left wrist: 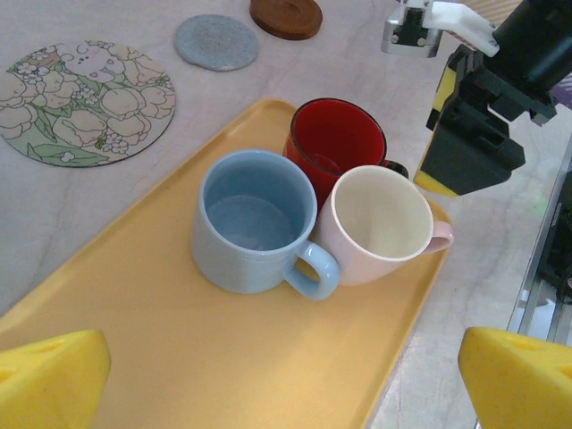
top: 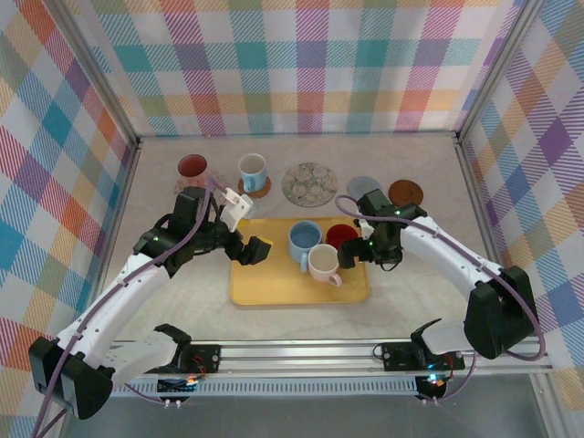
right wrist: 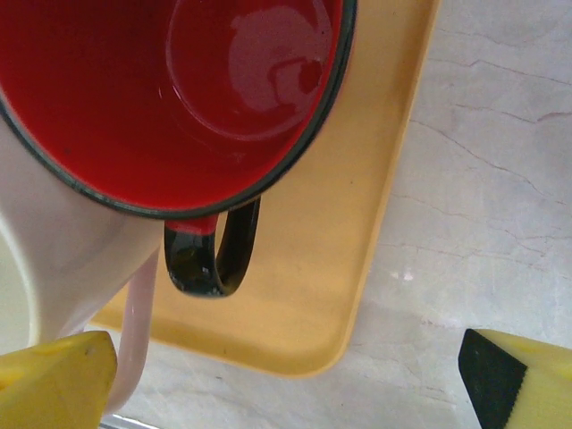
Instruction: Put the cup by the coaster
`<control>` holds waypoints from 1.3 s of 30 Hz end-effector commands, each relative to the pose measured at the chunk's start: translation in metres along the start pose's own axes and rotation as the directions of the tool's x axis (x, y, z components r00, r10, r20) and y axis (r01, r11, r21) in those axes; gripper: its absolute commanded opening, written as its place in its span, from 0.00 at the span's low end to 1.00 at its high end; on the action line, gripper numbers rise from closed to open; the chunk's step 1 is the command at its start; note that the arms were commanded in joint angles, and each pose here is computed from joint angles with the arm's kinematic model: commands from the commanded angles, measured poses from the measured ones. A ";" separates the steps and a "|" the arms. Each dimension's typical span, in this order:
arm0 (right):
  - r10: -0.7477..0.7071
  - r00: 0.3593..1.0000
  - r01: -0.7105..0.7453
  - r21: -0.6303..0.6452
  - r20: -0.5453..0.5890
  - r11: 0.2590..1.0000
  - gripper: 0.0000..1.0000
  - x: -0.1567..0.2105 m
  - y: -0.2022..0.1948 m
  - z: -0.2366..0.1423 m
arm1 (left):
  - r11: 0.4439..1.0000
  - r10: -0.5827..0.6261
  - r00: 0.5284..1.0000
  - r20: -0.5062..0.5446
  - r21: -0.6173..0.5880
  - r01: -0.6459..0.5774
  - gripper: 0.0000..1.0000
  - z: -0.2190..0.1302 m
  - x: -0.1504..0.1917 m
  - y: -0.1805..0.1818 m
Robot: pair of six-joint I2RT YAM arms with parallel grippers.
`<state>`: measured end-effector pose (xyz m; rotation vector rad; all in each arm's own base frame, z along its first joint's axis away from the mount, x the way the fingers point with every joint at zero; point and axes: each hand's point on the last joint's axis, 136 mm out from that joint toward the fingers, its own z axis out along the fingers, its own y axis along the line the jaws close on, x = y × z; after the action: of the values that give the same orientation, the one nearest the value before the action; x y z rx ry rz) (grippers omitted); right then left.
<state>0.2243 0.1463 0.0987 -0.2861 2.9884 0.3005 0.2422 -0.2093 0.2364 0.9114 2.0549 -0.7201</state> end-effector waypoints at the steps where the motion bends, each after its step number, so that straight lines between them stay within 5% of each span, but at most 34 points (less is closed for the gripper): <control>1: 0.040 0.999 -0.040 -0.006 -0.022 0.999 0.99 0.000 -0.002 0.011 | 0.999 0.010 1.000 -0.016 0.033 -0.010 1.00 0.003 0.005 -0.006; 16: 0.079 0.997 -0.079 0.017 -0.006 0.997 0.99 -0.017 -0.023 0.012 | 0.999 -0.002 0.999 -0.040 0.044 0.004 1.00 0.007 0.003 -0.005; 22: 0.039 0.999 -0.041 -0.084 -0.022 0.996 1.00 -0.012 -0.007 0.015 | 0.999 -0.005 0.999 -0.043 0.046 0.007 1.00 0.009 0.001 -0.004; 39: 0.027 0.999 -0.029 -0.049 -0.042 0.998 0.69 -0.015 -0.004 0.040 | 0.996 -0.016 0.999 -0.032 0.086 0.019 1.00 0.015 0.012 -0.012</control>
<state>0.2412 0.1513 0.0648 -0.2495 3.0379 0.3964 0.2406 -0.2183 0.2151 0.9367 2.1316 -0.7893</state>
